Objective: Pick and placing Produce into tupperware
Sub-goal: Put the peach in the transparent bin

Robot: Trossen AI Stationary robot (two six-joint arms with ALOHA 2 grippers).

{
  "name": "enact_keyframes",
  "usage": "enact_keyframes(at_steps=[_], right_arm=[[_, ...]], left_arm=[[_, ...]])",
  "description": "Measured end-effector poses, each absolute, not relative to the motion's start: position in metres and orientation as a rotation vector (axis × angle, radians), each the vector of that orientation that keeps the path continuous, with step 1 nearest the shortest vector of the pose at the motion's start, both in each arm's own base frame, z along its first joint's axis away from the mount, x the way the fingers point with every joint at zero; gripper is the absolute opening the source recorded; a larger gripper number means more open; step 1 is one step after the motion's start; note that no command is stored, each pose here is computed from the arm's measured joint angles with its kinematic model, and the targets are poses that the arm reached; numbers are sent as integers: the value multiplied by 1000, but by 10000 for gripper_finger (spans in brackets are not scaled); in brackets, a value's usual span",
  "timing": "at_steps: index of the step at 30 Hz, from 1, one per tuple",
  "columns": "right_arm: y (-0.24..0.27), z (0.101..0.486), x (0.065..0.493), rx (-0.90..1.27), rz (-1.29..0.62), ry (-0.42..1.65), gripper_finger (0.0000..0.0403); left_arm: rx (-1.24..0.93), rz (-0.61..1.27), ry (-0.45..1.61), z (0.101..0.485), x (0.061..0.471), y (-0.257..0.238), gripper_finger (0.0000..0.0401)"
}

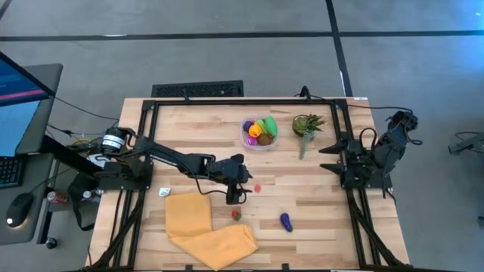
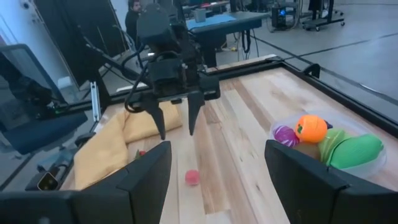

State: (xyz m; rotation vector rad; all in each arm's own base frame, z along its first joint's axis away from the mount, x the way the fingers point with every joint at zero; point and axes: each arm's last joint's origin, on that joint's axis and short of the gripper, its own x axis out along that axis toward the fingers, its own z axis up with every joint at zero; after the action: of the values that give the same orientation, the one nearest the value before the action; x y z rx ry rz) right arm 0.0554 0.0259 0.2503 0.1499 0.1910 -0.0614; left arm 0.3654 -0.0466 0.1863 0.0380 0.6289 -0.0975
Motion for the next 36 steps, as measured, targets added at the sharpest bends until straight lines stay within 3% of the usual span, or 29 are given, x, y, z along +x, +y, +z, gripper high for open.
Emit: enact_keyframes(at_steps=[9, 23, 36], right_arm=[[26, 250, 56, 148, -61, 193, 281], [26, 250, 56, 149, -61, 193, 281], [26, 250, 55, 153, -63, 196, 281]], left_arm=[[18, -55, 641, 175, 369, -48, 240], [101, -114, 722, 147, 426, -53, 241], [94, -116, 852, 136, 424, -46, 240]])
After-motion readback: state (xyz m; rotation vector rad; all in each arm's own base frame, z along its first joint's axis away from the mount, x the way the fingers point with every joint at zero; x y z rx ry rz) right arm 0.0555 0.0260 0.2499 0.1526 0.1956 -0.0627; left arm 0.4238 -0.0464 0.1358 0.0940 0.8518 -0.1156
